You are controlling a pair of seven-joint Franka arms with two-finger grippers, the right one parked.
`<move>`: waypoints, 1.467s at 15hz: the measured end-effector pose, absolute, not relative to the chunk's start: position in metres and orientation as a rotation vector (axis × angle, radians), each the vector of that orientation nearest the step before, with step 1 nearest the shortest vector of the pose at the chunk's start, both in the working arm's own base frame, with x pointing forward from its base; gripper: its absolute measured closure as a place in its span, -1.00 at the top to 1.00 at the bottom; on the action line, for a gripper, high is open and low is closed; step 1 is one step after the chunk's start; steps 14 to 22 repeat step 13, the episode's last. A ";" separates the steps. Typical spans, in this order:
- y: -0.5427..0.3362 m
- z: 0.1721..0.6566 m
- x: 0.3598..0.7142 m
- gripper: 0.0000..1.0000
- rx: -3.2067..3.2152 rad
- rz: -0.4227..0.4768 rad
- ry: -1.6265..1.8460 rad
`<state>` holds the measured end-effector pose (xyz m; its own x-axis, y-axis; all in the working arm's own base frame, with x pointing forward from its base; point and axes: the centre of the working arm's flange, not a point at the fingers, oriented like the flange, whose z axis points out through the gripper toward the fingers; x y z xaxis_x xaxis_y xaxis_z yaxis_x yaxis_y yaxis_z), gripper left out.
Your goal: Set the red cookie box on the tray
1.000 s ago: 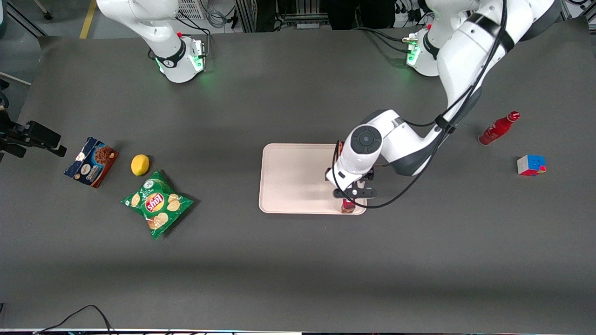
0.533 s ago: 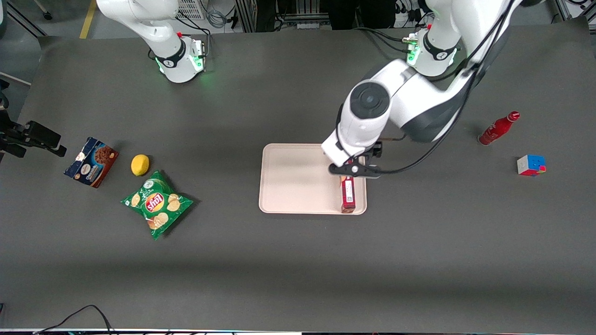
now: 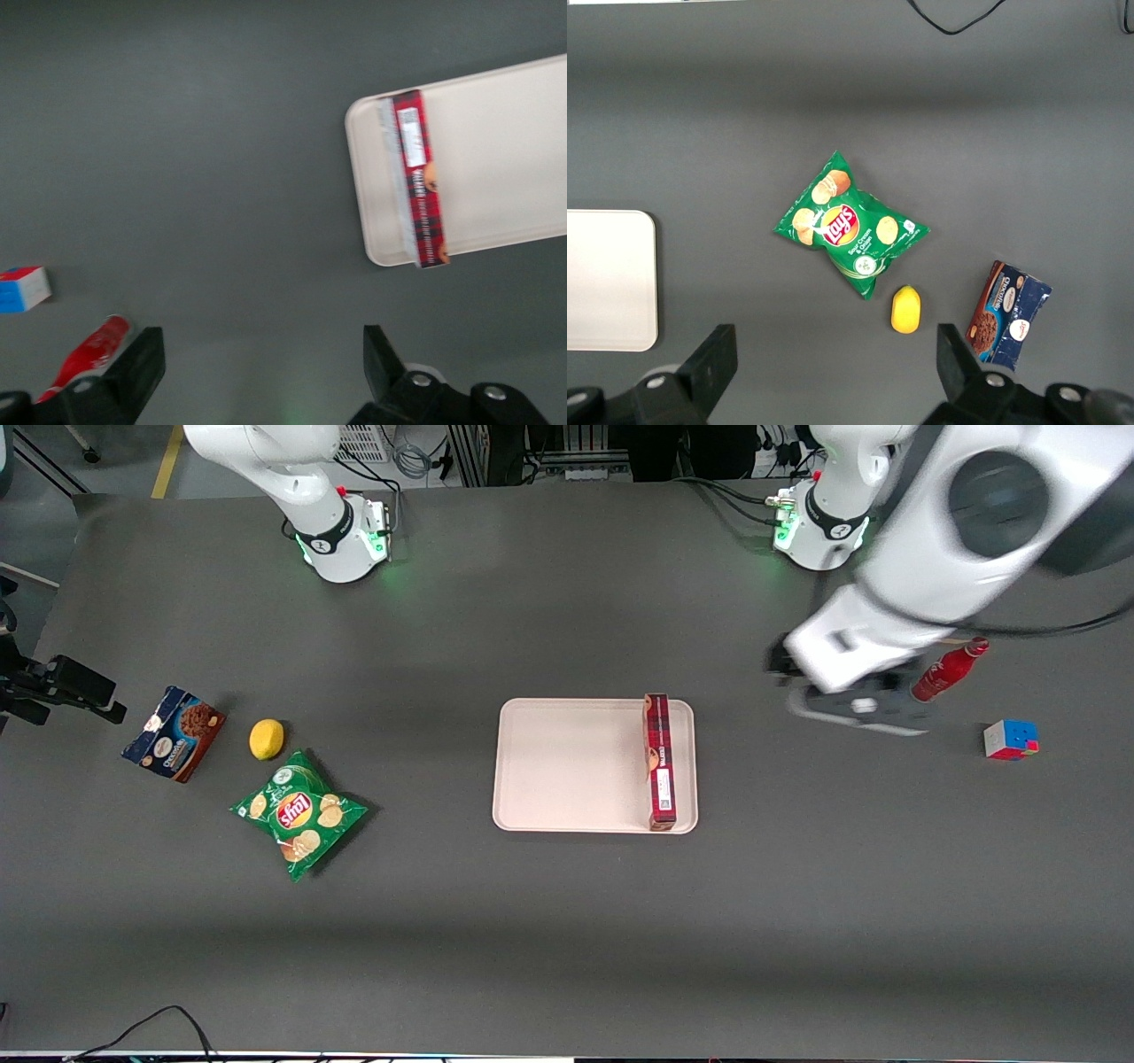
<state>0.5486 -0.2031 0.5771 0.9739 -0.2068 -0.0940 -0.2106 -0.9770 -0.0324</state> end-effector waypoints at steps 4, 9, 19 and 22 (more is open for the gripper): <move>-0.126 0.600 0.548 0.99 -3.079 0.038 0.149; -0.092 0.559 0.561 0.99 -3.098 -0.110 0.064; -0.079 0.540 0.573 1.00 -3.124 -0.112 -0.005; -0.079 0.540 0.573 1.00 -3.124 -0.112 -0.005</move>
